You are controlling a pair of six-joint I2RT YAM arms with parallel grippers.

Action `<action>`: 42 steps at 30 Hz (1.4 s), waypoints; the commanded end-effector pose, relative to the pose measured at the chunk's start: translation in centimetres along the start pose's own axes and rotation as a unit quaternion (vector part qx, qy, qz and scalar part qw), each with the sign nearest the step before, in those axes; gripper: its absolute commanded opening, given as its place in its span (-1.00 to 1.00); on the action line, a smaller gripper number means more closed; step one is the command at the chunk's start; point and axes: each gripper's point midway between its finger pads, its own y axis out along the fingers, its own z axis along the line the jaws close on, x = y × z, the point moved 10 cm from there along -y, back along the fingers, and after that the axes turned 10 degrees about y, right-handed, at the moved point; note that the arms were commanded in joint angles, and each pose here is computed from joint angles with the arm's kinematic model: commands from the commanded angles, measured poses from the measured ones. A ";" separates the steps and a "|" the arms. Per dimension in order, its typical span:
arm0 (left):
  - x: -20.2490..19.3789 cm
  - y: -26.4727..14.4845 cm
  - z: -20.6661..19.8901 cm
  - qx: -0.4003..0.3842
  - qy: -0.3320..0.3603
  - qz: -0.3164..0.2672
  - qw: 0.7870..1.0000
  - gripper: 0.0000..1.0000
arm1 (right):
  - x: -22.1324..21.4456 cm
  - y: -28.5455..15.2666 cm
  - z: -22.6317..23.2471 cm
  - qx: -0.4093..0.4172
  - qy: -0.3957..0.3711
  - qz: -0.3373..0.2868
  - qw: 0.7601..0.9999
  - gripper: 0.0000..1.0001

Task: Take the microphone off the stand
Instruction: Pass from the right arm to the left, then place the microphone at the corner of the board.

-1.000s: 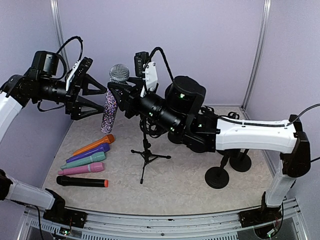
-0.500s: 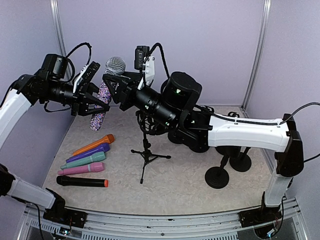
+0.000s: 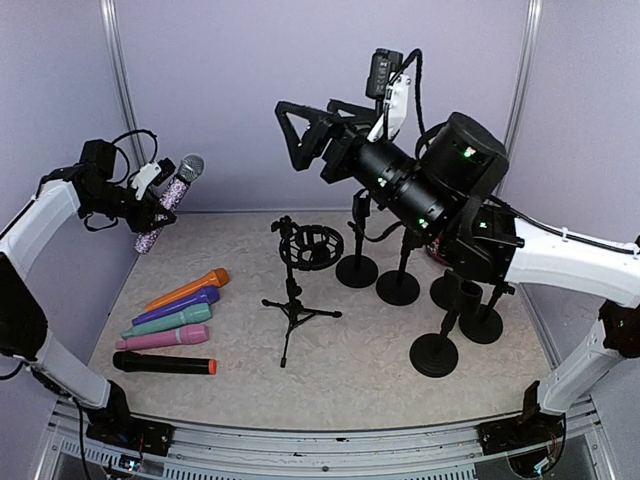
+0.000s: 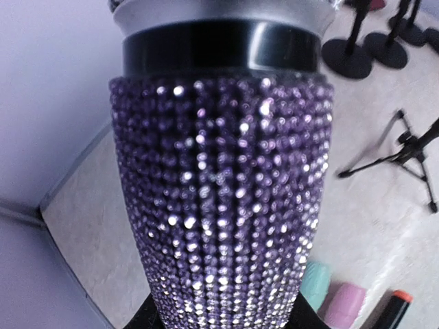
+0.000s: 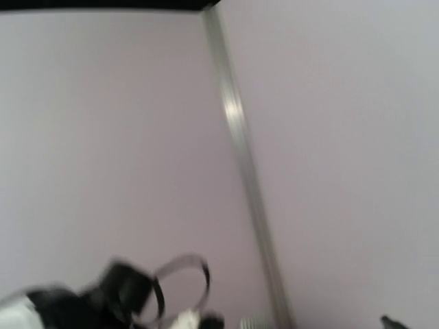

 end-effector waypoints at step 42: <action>-7.2 8.9 1.3 -0.014 0.064 0.225 0.972 0.76 | -6.7 -14.5 -9.1 -0.282 0.106 0.211 0.930 0.40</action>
